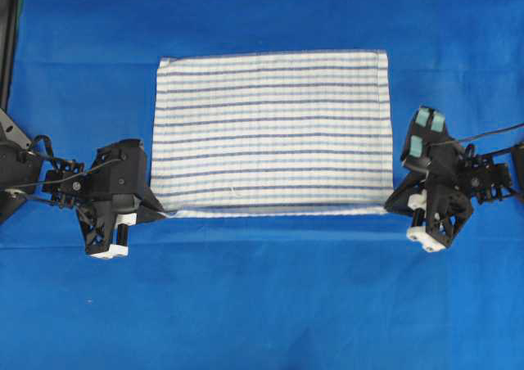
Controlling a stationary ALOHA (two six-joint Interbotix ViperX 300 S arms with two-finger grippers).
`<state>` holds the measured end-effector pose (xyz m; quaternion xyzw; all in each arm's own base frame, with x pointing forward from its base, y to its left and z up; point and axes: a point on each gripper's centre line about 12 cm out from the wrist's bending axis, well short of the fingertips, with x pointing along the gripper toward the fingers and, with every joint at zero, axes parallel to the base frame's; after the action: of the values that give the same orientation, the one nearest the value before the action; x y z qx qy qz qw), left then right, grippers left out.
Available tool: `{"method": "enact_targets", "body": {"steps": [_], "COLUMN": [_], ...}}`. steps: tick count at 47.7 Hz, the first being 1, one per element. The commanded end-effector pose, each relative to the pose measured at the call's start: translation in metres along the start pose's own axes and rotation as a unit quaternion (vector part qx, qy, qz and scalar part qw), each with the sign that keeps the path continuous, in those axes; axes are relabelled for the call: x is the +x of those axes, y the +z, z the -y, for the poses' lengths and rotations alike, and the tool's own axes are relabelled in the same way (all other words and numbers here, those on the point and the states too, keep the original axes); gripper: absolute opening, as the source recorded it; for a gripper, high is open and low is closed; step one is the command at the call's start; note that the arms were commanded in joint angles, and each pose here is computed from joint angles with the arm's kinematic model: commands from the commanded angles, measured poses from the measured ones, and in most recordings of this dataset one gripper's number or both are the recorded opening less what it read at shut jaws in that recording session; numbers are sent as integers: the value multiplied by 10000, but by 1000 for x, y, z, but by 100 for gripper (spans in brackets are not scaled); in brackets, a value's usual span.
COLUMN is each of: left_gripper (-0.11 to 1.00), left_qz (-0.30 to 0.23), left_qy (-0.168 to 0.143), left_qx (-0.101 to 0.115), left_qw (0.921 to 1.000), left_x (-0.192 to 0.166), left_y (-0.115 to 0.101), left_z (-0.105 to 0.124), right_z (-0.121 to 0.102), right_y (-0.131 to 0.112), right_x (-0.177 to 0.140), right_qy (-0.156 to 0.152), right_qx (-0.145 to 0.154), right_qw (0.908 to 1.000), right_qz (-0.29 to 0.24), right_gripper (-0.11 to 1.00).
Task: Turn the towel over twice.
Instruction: 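Swing the held edge over and lay the towel flat toward the near side, then open both grippers and withdraw them outward from the towel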
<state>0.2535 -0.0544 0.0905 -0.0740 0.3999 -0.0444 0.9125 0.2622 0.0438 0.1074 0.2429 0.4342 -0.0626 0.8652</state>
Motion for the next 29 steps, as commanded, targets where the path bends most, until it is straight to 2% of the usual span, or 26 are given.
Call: {"method": "enact_targets", "body": {"steps": [1,8,22,29], "left_gripper": [3,3,3,5], "left_qz": [102,100,159,292], "left_qy": [-63,-74,-90,-128], "left_qx": [-8,-20,-13,-15], "left_qw": [9999,9999,9998,9995], "left_x": [-1,-1,-2,-6], "left_y": [5,4,8,16], "left_z": [4,5,6,8], "right_z": [-14,-21,-21,-24], "right_y": [7,9,9,13], "right_x": [3,9,9,6], "right_qy": [159,189,140,103], "right_qx": [-72,-129,-153,-192], "right_qw": [9998,9997,9998,9997], "right_qz": [83,33,-26,-64], "right_gripper": [5,5,5,5]}}
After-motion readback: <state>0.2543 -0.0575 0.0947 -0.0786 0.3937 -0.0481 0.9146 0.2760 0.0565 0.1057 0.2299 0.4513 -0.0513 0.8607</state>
